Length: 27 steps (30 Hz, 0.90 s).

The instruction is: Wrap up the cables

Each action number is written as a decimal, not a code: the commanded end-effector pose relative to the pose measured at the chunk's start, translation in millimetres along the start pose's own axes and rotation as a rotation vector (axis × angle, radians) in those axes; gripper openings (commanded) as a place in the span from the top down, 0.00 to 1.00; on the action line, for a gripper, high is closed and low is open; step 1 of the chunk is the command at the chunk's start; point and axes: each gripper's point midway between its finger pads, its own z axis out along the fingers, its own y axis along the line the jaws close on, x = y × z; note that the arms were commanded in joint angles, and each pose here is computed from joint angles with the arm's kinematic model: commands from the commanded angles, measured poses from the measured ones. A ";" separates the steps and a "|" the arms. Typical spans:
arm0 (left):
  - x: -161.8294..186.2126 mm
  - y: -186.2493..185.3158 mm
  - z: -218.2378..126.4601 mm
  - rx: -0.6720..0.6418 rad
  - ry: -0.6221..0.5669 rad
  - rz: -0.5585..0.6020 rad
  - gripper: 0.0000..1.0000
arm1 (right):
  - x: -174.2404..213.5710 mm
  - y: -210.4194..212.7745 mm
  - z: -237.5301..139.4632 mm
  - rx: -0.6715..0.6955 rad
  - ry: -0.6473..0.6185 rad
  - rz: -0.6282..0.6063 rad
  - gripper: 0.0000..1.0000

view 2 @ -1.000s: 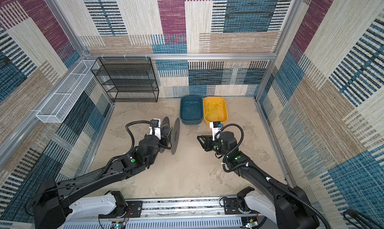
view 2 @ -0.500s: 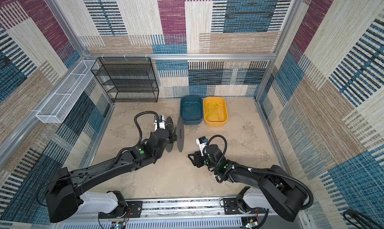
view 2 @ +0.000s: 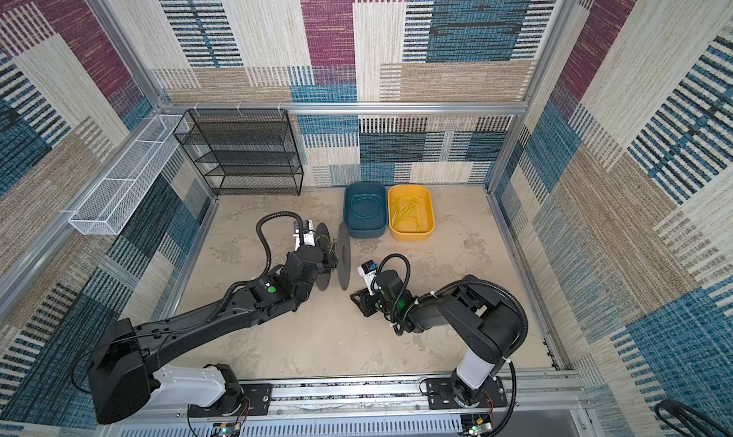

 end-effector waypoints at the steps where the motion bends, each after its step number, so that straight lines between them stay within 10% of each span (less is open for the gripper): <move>1: -10.8 -1.4 -1.4 0.014 -0.040 -0.067 1.00 | -10.0 9.5 1.2 -0.048 -0.047 -0.005 0.74; 9: -13.5 7.7 0.2 -0.001 -0.058 -0.085 1.00 | -6.0 20.1 0.8 -0.057 -0.023 -0.002 1.00; 19: -40.2 14.0 30.0 -0.108 -0.157 -0.045 1.00 | 8.1 89.4 -30.9 -0.108 -0.011 -0.023 1.00; 27: -13.5 20.7 71.0 -0.167 -0.097 0.052 1.00 | -68.0 125.6 -114.0 -0.107 -0.270 -0.056 1.00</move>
